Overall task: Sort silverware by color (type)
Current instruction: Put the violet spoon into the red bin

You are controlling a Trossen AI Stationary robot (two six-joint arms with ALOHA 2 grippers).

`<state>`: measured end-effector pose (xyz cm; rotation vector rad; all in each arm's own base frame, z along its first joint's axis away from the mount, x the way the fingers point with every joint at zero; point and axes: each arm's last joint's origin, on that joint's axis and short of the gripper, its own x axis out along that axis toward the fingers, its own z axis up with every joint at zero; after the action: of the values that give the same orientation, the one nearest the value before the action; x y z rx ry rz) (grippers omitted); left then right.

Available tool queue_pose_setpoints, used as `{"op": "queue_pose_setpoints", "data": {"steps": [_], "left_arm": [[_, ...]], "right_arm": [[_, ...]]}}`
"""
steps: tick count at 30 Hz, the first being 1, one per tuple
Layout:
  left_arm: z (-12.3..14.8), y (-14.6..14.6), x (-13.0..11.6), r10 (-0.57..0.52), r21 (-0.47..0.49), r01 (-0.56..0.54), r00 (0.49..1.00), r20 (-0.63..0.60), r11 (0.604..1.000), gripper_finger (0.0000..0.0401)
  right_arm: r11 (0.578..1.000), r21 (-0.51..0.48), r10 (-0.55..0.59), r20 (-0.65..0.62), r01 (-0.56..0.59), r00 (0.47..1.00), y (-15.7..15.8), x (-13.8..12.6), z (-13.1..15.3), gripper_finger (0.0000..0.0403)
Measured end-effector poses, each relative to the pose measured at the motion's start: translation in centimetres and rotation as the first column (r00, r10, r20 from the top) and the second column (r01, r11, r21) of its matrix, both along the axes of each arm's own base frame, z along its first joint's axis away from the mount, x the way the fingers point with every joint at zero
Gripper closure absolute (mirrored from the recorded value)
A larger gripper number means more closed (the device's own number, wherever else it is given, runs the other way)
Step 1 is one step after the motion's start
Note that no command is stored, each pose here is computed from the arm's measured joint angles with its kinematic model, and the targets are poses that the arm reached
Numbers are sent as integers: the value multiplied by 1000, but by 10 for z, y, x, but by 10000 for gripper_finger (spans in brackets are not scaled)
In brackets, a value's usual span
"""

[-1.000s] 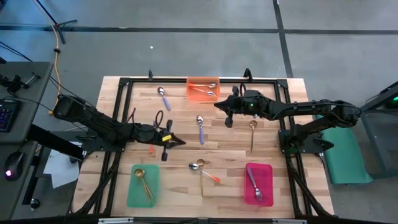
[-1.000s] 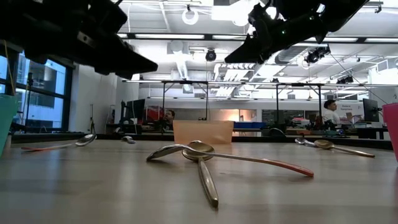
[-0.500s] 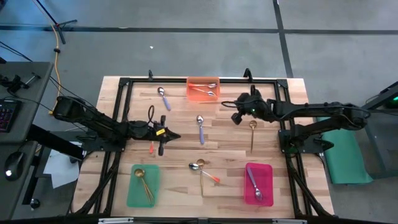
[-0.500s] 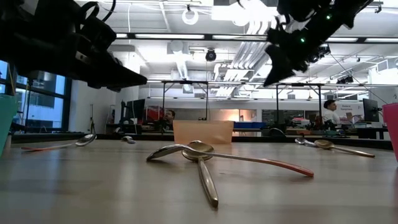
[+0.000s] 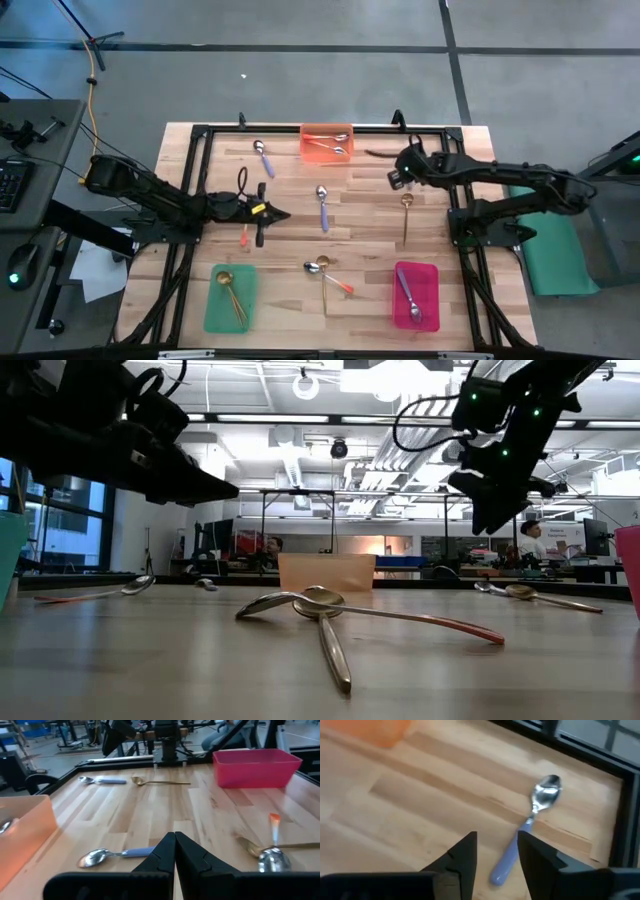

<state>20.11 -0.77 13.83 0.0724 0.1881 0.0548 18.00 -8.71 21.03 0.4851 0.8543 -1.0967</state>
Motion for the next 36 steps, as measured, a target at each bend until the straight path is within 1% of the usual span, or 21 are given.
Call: {"op": "queue_pose_setpoints", "data": {"steps": [6, 10, 13, 19, 22, 26, 29, 36], "left_arm": [[0, 10, 0, 52, -19, -52, 999, 0, 998, 401], [0, 16, 0, 94, -61, -94, 996, 3, 994, 401], [0, 19, 0, 110, -69, -110, 994, 0, 992, 401], [0, 23, 0, 134, -77, -133, 991, 1, 988, 401], [0, 25, -1, 144, -78, -143, 990, 2, 987, 401], [0, 26, -1, 152, -95, -151, 988, 3, 984, 401], [0, 25, -1, 146, -96, -145, 989, 2, 985, 401], [-1, 25, -1, 133, -99, -134, 991, -10, 986, 401]], "right_arm": [[994, 32, -106, 19, 105, 994, -20, -10, 0, 270], [987, 50, -156, 11, 155, 988, -33, -18, -2, 269], [979, 60, -194, -12, 194, 981, -41, -21, -6, 269], [968, 106, -220, -96, 229, 971, -52, -16, -27, 269], [966, 142, -205, -73, 214, 976, -56, -8, -36, 269], [964, 167, -201, -46, 206, 978, -61, 0, -45, 269], [953, 180, -238, -50, 243, 970, -64, 1, -52, 269], [927, 209, -295, -111, 313, 949, -73, 0, -71, 269]]}}
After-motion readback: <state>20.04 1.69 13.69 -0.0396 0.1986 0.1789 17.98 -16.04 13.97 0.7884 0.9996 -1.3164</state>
